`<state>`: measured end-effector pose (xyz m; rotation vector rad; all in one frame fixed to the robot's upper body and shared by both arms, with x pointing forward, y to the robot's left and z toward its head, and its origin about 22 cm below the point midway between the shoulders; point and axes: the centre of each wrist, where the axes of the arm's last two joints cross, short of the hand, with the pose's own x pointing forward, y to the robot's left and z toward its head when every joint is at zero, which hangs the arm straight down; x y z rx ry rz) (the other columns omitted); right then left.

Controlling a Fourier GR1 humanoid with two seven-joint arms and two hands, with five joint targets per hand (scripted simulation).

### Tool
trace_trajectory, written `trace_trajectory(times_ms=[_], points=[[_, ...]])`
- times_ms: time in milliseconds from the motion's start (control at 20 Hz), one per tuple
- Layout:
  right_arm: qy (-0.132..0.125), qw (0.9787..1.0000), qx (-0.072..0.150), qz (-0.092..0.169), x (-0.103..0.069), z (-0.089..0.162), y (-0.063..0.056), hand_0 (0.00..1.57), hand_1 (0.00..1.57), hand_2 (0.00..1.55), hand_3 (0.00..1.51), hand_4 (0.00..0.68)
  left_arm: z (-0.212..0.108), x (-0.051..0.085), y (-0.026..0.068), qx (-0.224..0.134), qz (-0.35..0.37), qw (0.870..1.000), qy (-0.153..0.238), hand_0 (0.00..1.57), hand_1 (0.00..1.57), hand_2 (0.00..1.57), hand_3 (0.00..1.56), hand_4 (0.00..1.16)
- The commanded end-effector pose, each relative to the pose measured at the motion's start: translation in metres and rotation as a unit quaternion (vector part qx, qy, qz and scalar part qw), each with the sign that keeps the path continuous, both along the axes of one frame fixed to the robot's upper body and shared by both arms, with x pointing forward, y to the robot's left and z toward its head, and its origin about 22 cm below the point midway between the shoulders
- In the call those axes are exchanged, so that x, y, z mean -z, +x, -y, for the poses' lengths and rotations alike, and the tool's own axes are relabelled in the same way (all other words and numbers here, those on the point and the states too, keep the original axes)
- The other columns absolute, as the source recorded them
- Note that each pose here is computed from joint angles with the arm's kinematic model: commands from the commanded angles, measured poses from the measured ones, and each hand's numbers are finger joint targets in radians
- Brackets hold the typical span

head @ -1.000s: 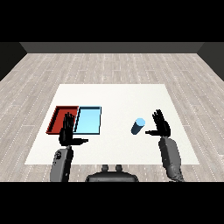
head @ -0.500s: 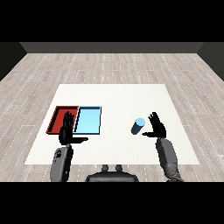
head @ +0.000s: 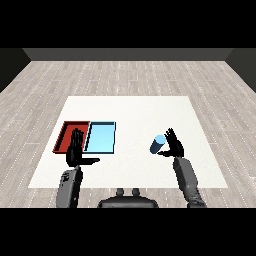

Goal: Pick the blue can and put it in the blue box

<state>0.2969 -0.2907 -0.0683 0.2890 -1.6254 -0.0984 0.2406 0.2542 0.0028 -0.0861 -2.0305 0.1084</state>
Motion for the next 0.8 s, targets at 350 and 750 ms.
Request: trace_trajectory(times_ms=[350, 750], points=[[0.001, 0.9999, -0.012, 0.006, 0.001, -0.017, 0.004, 0.00, 0.00, 0.00, 0.00, 0.000, 0.005, -0.001, -0.0015, -0.001, -0.005, 1.000, 0.008, 0.00, 0.00, 0.00, 0.00, 0.00], [-0.003, 0.9998, -0.015, -0.010, -0.004, -0.031, 0.017, 0.00, 0.00, 0.00, 0.00, 0.000, 0.000, -0.003, -0.0069, 0.001, 0.000, 1.000, 0.003, 0.00, 0.00, 0.00, 0.00, 0.00]])
